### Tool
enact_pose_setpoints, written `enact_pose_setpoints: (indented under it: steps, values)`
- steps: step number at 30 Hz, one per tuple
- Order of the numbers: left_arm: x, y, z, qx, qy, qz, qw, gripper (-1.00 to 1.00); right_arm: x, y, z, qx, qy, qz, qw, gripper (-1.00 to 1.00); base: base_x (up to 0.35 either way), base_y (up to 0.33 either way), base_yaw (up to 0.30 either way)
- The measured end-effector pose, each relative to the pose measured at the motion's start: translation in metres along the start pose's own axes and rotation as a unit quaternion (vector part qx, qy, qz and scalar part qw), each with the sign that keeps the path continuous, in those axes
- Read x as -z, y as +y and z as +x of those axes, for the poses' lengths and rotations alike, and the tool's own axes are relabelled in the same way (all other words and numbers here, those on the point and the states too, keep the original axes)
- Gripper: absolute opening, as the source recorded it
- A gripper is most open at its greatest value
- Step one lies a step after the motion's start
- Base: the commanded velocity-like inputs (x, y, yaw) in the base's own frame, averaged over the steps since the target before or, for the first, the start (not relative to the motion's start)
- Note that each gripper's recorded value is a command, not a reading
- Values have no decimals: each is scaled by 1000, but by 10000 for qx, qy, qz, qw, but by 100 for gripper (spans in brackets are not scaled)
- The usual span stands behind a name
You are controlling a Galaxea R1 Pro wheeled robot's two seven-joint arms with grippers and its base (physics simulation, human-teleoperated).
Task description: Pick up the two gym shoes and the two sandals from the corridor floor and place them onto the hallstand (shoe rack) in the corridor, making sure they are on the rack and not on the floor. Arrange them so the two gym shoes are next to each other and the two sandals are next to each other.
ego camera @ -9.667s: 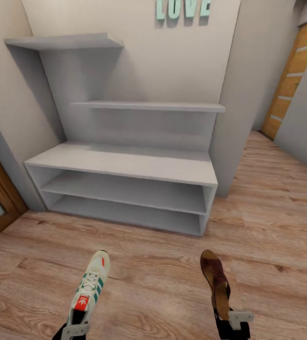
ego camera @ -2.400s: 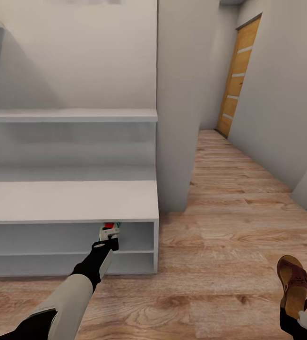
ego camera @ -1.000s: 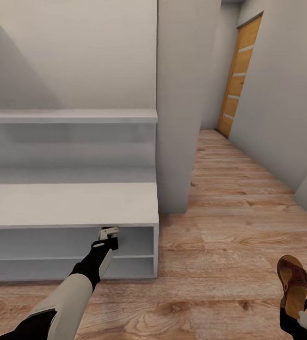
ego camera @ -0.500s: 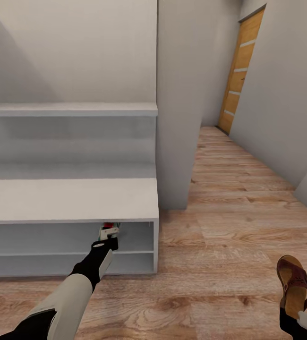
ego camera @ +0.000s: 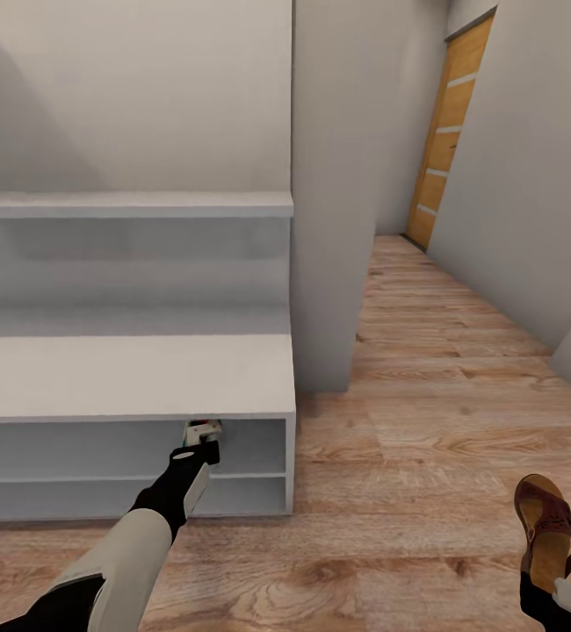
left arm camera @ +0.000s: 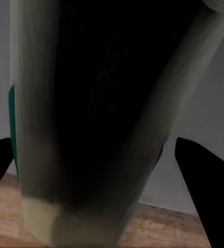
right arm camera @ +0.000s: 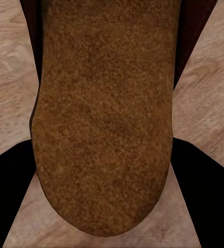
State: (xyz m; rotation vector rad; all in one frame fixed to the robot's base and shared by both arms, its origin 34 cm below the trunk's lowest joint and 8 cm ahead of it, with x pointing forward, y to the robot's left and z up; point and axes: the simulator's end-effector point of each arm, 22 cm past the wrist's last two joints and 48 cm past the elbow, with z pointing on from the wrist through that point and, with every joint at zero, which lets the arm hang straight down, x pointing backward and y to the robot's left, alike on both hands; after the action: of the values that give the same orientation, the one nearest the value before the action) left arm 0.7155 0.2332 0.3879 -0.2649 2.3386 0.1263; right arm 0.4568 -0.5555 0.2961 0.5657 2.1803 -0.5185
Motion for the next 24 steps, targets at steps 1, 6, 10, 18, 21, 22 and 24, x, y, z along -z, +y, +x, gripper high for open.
enact_pose_setpoints:
  steps: [1, 6, 10, 18, 21, 22, 24]
  values:
    - [0, 0, 0, 0, -2, -1, 10000, -100, 0, 0, 0, -1, 0, 1, 10000, -100, 28, 0, 0]
    - [0, 0, 0, 0, -1, -2, 10000, -100, 0, 0, 0, -1, 0, 1, 10000, -100, 46, 0, 0]
    - [0, 0, 0, 0, -1, -2, 10000, -100, 0, 0, 0, 1, 0, 0, 10000, -100, 101, 0, 0]
    - [0, 0, 0, 5, 1, -3, 10000, -100, 0, 0, 0, -2, 1, 1, 10000, -100, 16, 0, 0]
    - [0, 0, 0, 6, 2, -3, 10000, -100, 0, 0, 0, -4, 0, 2, 10000, -100, 99, 0, 0]
    - [0, 0, 0, 6, 2, -3, 10000, -100, 0, 0, 0, -2, 0, 1, 10000, -100, 104, 0, 0]
    - [0, 0, 0, 6, 3, -3, 10000, -100, 0, 0, 0, 0, 0, 0, 10000, -100, 55, 0, 0]
